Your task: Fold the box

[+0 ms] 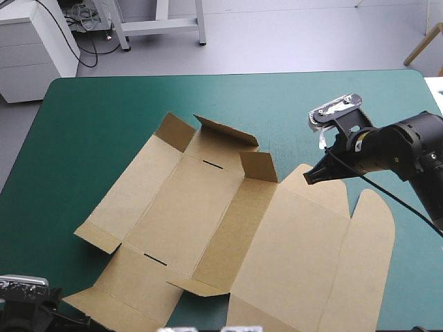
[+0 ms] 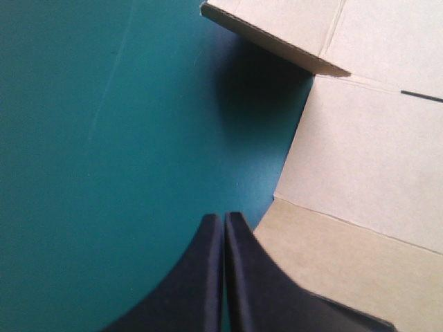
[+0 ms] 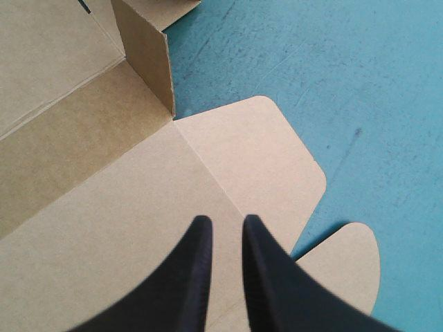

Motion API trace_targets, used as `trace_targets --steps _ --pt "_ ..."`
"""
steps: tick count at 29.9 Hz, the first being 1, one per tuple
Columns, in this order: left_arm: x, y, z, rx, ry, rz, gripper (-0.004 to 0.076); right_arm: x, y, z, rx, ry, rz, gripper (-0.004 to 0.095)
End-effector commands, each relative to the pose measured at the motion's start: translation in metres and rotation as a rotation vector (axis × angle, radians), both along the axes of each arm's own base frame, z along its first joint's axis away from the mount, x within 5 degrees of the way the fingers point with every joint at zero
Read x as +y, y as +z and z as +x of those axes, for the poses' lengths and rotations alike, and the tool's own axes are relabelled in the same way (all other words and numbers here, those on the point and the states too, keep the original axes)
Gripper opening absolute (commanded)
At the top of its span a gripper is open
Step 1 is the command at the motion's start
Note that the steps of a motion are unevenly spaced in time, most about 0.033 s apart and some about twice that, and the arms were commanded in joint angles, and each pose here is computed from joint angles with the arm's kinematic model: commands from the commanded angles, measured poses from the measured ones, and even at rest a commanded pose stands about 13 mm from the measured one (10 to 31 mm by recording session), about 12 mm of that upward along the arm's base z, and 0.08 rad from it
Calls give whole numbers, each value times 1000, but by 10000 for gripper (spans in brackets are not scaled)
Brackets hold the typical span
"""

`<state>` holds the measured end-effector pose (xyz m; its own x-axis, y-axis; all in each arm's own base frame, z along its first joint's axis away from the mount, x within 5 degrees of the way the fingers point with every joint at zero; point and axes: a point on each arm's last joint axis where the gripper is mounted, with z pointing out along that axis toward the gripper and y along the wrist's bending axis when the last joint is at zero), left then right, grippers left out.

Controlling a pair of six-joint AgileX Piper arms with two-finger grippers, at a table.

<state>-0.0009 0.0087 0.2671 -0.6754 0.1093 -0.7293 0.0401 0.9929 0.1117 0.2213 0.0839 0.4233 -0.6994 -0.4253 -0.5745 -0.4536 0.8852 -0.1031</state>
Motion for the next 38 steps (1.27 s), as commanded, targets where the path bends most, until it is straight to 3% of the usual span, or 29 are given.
trace_targets --steps 1,5,8,17,20,26,38 --pt "0 6 0 -1 4 1 -10 -2 16 -6 -87 -4 30 351" --pt "0 6 0 -1 4 1 -10 -1 16 -6 -80 3 47 580" --pt "0 6 0 -1 4 1 -10 0 16 -7 -75 8 59 654" --pt "0 6 0 -1 4 1 -10 4 12 -5 -72 8 92 648" --pt "0 6 0 -1 4 1 -10 3 14 -3 -110 54 46 647" --pt "0 6 0 -1 4 1 -10 8 18 4 -193 100 75 619" --pt "0 6 0 -1 4 1 -10 39 11 61 -154 233 63 589"
